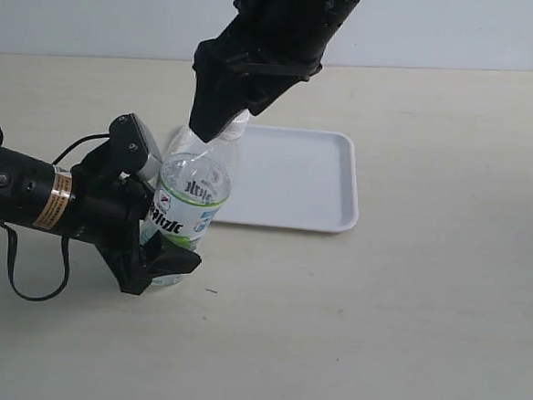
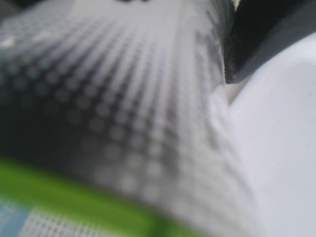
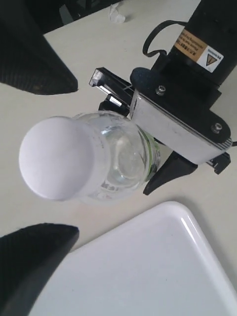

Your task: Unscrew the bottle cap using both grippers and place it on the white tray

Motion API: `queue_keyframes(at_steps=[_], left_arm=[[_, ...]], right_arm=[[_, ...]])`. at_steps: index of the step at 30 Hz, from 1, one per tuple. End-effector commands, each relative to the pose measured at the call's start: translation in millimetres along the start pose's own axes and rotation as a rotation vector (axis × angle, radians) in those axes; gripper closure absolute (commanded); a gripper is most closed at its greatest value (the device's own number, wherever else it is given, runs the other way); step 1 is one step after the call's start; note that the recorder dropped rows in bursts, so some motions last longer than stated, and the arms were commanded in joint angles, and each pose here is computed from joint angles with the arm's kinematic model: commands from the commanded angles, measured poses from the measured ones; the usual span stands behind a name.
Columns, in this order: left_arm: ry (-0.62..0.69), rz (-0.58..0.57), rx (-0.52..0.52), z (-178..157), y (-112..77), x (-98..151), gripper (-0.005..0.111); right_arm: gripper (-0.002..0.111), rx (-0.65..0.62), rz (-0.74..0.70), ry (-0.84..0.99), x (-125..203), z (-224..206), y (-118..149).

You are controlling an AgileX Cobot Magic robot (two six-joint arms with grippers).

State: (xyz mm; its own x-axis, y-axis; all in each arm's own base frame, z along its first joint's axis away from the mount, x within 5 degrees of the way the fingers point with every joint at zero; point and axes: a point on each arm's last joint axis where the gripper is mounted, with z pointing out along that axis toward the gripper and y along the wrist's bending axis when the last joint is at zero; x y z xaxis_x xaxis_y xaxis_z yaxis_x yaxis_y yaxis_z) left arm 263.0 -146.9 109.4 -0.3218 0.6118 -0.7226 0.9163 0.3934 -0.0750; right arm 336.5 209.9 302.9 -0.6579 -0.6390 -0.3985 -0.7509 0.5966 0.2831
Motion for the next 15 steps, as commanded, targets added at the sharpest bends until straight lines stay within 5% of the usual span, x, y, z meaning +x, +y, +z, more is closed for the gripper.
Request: queue_keyframes(at_steps=[1, 15], left_arm=[[-0.023, -0.001, -0.002, -2.5, -0.4, -5.9, 0.107], [-0.023, -0.001, -0.002, -2.5, -0.4, -5.9, 0.107]], right_arm=[[0.043, 0.039, 0.007, 0.011, 1.0, -2.4, -1.8], [0.052, 0.026, 0.019, 0.005, 0.4, -2.4, -0.6]])
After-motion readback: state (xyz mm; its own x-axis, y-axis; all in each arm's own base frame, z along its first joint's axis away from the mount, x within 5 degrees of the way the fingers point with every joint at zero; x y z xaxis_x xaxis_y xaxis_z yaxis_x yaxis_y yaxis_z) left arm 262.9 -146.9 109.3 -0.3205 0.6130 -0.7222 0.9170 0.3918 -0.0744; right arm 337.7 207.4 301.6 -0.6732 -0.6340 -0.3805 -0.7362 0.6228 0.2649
